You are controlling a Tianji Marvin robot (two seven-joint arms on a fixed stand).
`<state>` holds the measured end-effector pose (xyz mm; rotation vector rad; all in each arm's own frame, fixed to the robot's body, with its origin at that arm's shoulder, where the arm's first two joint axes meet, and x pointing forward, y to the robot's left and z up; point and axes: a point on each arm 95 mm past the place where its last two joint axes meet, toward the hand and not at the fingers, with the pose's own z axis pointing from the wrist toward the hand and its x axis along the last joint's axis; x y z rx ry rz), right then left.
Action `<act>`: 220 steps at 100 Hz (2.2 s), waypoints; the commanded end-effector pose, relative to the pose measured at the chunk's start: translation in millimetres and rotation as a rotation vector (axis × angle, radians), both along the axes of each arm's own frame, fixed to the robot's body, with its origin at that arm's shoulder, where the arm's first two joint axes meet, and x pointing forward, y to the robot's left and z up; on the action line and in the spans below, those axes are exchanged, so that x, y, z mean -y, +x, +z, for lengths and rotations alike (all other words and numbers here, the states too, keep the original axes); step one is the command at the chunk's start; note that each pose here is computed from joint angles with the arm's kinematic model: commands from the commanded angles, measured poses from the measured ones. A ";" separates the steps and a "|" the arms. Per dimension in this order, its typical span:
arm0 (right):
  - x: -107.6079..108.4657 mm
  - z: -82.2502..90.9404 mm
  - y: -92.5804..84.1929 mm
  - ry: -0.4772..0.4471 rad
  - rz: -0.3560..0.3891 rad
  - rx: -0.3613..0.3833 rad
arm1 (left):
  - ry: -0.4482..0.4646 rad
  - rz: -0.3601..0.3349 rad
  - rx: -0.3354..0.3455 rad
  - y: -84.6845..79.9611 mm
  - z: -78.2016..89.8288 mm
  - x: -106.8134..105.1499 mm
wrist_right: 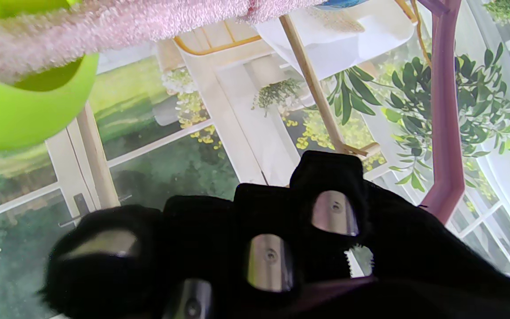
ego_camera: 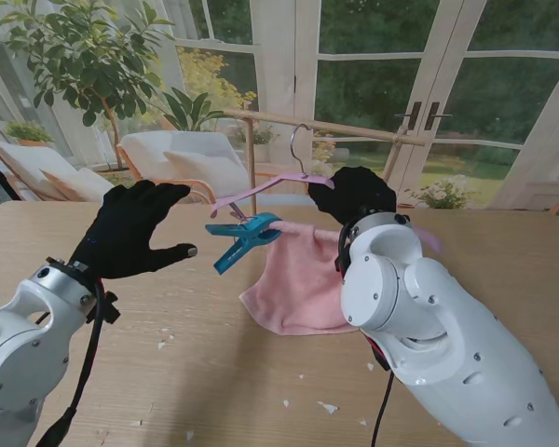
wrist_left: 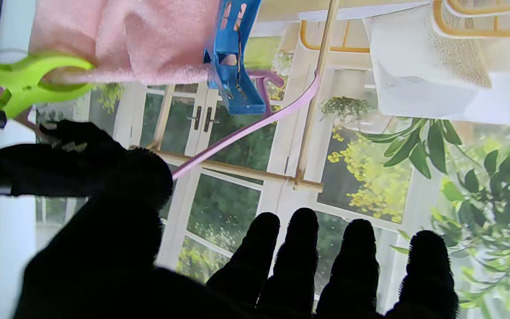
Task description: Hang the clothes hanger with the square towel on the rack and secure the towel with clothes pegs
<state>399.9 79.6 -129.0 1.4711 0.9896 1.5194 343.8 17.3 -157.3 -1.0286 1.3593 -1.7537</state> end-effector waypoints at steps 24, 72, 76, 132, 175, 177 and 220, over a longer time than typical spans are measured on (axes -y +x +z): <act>11.5 -5.9 22.6 0.023 -0.013 -0.065 | -0.276 0.035 -0.032 -22.4 -53.7 6.0; 31.5 -5.5 66.4 0.095 -0.036 -0.173 | -0.353 0.035 -0.073 -43.0 -93.8 14.0; 32.7 -5.9 70.5 0.102 -0.040 -0.184 | -0.353 0.034 -0.075 -43.0 -94.7 14.1; 46.7 -13.8 103.4 0.180 -0.097 -0.303 | -0.350 0.031 -0.092 -44.1 -105.8 13.4; 55.3 -24.9 113.1 0.202 -0.133 -0.356 | -0.332 0.041 -0.115 -43.2 -114.9 11.8; 55.3 -25.4 113.6 0.204 -0.135 -0.359 | -0.332 0.041 -0.116 -43.4 -114.9 11.8; 55.5 -36.3 118.1 0.184 -0.160 -0.353 | -0.329 0.046 -0.123 -45.9 -116.8 11.8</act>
